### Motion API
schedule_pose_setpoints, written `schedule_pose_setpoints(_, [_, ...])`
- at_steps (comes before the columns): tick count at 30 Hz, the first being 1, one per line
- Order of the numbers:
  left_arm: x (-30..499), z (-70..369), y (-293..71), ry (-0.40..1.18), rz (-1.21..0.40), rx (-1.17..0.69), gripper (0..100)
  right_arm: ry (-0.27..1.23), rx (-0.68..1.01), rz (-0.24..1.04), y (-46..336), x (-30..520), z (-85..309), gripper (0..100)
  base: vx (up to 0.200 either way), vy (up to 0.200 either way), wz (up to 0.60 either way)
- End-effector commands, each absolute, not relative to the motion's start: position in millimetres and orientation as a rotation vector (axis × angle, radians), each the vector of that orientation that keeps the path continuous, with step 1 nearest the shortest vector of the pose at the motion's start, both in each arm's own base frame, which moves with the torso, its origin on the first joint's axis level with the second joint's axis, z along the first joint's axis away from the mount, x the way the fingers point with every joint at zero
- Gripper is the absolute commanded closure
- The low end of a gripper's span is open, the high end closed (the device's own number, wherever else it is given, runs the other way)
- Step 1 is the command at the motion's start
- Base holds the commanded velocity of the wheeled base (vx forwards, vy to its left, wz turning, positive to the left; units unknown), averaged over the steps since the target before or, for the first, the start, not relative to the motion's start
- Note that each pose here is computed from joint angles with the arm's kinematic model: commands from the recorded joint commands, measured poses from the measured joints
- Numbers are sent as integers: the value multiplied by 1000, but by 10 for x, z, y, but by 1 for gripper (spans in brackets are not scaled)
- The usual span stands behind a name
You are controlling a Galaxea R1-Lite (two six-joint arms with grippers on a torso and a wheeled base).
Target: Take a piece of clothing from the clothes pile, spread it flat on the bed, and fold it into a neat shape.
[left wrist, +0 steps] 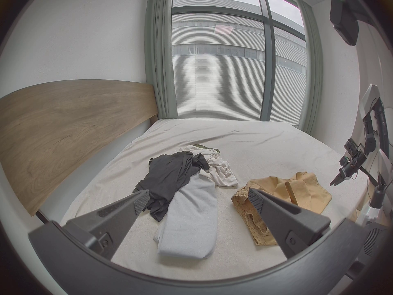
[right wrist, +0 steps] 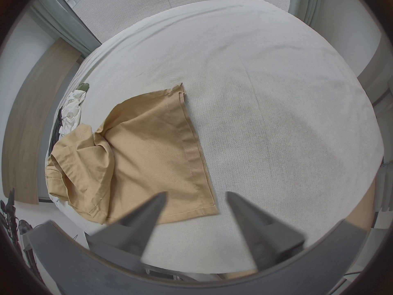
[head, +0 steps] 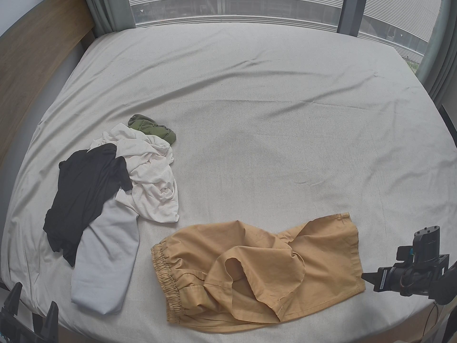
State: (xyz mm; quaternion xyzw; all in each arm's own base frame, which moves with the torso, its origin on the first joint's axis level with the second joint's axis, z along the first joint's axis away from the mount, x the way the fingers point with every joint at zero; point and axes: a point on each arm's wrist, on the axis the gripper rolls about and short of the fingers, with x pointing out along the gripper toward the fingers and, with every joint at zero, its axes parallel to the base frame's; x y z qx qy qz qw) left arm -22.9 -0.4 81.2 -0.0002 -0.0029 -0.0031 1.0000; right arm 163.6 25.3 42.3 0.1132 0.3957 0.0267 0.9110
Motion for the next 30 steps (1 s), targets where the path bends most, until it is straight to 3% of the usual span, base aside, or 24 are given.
schedule_pose_setpoints(1, [-227,760,-4,-3,-8,5,0,636,234,98,241,1478,714,0,0,0,0])
schedule_pose_setpoints(5, [-227,758,-4,-2,-14,6,0,471,218,232,350,1307,975,0,0,0,0])
schedule_pose_setpoints(13, [-228,760,-5,-5,-15,3,0,410,214,489,726,1306,1181,0,0,0,0])
schedule_pose_setpoints(30, [-228,758,-5,-3,-15,2,0,438,188,655,1246,1554,1253,0,0,0,0])
